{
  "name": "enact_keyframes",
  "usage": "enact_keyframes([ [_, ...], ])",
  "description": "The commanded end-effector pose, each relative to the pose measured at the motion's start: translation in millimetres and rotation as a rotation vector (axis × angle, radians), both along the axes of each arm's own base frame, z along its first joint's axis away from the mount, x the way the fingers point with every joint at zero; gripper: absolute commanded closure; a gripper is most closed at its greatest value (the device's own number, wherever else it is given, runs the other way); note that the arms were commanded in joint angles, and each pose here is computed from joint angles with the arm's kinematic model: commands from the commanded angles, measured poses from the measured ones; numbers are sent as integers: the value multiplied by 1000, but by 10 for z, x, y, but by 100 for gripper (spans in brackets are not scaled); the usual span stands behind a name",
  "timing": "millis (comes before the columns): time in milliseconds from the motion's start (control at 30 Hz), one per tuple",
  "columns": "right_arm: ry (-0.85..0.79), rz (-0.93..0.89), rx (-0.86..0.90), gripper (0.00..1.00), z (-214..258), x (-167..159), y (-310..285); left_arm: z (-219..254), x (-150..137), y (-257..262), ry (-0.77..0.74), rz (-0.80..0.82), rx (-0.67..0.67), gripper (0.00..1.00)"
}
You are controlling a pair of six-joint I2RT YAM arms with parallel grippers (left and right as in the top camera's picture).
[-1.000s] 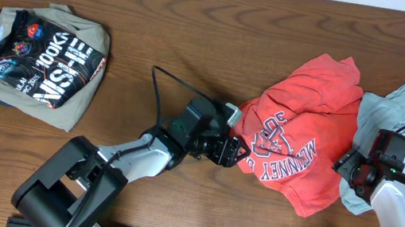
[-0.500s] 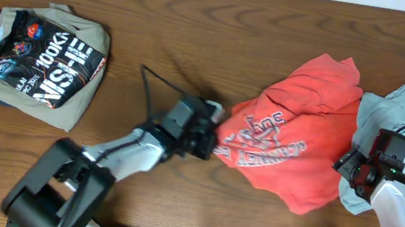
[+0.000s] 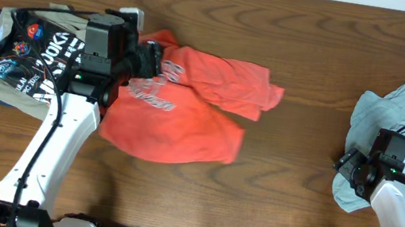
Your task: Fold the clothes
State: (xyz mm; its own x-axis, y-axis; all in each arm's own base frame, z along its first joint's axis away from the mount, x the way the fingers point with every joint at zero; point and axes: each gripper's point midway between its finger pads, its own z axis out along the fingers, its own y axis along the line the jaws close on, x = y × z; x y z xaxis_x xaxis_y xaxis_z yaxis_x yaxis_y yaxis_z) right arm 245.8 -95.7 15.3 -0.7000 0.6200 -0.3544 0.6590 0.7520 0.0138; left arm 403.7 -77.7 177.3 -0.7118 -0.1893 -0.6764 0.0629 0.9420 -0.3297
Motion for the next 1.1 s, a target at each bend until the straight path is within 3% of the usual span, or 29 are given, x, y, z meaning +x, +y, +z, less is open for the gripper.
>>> enact_keyframes([
  [0, 5, -19, -8, 19, -11, -20, -45, -275, -188, -120, 123, -48, 2, 2],
  [233, 4, -16, -4, 18, -12, -17, -36, -832, -798, -438, 474, -67, -21, 2],
  [433, 6, -9, -6, 16, -12, -16, -37, -1247, -1246, -780, 683, -163, 55, 2],
  [867, 4, -6, -8, 16, -9, -10, -39, -1948, -1730, -1207, 898, -240, 172, 3],
  [933, 4, -6, -8, 16, -9, -10, -39, -2004, -1800, -1210, 924, -248, 191, 52],
  [1000, 3, -6, -8, 16, -9, -9, -39, -2011, -1909, -1168, 967, -249, 215, 94],
  [1067, -4, -5, -11, 16, -2, 9, -45, -1986, -2065, -1074, 1035, -240, 249, 94],
])
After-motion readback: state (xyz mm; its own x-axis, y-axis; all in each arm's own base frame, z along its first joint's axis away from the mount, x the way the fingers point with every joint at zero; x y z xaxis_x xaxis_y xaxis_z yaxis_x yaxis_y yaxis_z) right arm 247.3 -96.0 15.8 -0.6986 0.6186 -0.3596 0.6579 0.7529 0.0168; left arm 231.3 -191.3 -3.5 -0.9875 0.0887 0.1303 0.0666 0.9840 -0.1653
